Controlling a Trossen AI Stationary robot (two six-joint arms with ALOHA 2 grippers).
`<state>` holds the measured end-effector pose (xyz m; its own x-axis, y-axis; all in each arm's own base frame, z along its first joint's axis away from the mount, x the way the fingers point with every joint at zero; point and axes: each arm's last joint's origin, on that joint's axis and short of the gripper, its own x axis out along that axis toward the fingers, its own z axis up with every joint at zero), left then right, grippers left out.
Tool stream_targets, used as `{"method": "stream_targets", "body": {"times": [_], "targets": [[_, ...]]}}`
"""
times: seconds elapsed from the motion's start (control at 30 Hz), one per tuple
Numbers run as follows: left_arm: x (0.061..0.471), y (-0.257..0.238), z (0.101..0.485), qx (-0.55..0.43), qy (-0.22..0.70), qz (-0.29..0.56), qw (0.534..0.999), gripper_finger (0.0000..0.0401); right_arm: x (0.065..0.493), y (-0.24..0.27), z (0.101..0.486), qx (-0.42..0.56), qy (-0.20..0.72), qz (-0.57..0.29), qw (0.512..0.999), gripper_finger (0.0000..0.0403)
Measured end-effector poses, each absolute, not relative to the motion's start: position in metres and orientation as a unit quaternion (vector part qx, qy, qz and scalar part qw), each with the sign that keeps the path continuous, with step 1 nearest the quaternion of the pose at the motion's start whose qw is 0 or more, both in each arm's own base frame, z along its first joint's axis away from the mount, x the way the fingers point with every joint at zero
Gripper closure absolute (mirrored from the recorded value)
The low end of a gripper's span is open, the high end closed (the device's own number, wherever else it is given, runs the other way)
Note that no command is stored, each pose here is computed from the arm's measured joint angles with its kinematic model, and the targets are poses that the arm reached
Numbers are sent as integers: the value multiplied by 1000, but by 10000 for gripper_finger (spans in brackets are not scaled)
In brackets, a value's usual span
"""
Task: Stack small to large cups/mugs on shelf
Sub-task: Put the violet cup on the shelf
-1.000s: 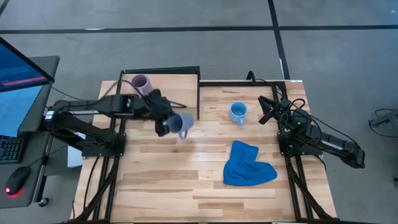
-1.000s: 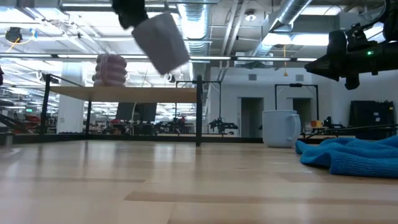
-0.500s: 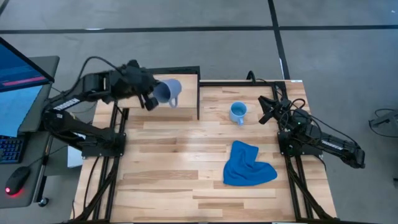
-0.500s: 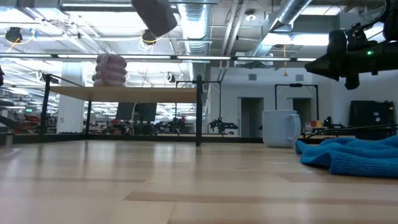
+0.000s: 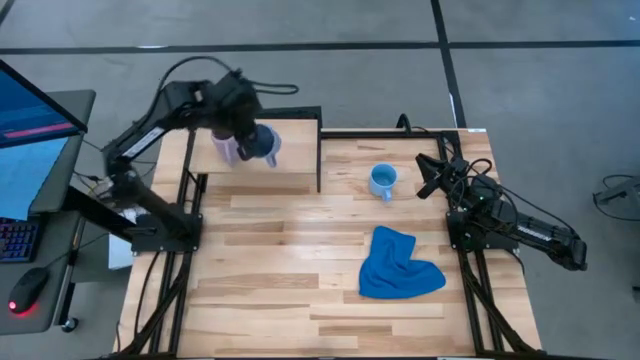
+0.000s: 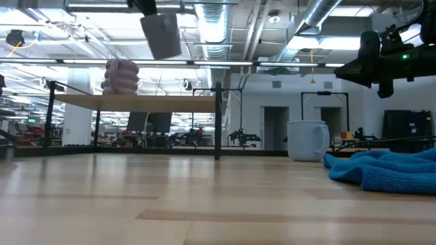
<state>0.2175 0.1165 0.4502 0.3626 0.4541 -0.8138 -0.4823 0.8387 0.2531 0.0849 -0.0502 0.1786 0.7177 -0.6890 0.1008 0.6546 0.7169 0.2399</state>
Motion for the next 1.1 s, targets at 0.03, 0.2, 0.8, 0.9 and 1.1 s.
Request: {"method": "stream_targets", "body": {"times": [0.03,0.2,0.8,0.9,1.1], "targets": [[222,122,449,-14,502,281,818,401,85,-50,179,94,-92,-364,922,310],[242,139,442,14,555,205,806,401,85,-50,179,94,-91,-365,922,310],[229,196,430,-29,562,200,802,401,85,-50,178,91,-90,-365,922,310],[228,199,429,-24,564,189,804,401,85,-50,178,91,-90,-365,922,310],[236,205,420,-22,574,171,800,401,85,-50,178,91,-90,-365,922,310]]}}
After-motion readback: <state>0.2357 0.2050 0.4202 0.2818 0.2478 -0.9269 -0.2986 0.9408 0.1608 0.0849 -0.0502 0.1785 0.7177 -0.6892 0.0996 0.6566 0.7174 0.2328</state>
